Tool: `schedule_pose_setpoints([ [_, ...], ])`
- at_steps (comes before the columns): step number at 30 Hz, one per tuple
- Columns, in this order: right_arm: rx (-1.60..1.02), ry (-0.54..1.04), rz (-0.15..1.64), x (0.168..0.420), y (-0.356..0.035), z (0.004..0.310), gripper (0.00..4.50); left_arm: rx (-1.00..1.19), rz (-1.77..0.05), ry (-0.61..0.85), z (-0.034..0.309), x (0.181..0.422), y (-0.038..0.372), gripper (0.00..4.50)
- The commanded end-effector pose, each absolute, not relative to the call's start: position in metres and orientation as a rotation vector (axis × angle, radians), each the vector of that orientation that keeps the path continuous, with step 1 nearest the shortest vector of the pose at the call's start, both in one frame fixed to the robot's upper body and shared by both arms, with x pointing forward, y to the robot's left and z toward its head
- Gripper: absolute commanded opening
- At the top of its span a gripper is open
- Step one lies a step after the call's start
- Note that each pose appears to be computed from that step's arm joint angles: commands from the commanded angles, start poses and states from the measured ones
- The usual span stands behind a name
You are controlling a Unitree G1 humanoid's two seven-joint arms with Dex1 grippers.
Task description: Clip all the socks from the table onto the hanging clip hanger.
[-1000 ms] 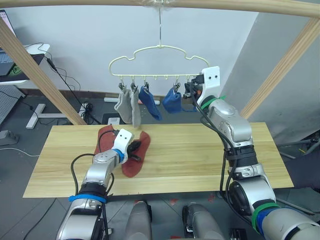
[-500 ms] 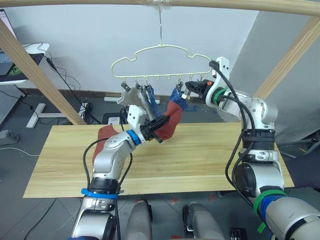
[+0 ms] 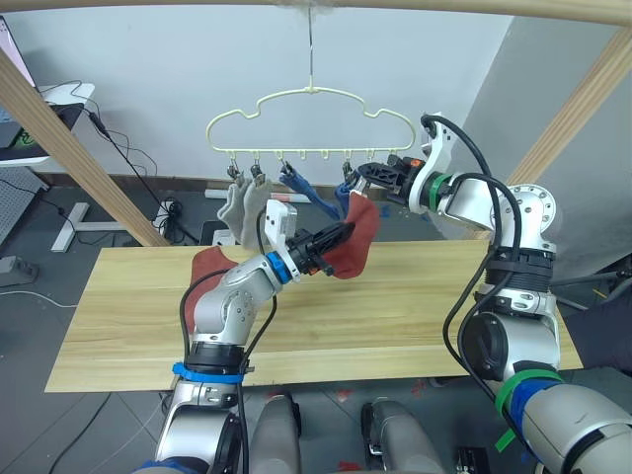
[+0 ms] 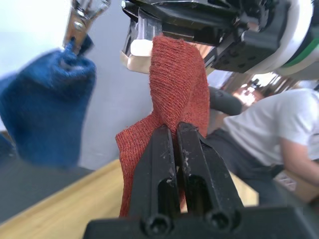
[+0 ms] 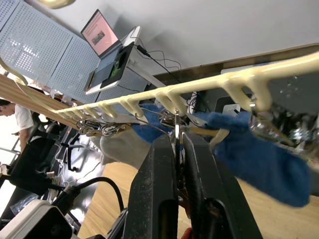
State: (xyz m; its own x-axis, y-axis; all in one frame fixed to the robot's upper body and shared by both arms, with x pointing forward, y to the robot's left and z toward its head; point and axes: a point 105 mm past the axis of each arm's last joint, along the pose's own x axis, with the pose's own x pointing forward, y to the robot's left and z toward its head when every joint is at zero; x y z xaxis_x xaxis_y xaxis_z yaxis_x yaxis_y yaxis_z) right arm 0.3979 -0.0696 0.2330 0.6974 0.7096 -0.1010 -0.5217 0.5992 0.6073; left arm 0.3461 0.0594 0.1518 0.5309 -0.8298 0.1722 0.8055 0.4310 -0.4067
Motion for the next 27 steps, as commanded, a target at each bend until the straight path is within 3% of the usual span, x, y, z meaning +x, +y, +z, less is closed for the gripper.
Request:
schedule_pose_setpoints([
  [1, 0.588, 0.293, 0.762, 0.395, -0.071, 0.255, 0.0, -0.52, -1.051, 0.046, 0.16, 0.34, 0.061, 0.04],
  [27, 0.588, 0.3, 0.809, 0.387, -0.065, 0.258, 0.0, -0.559, -1.059, 0.087, 0.161, 0.345, 0.066, 0.04],
])
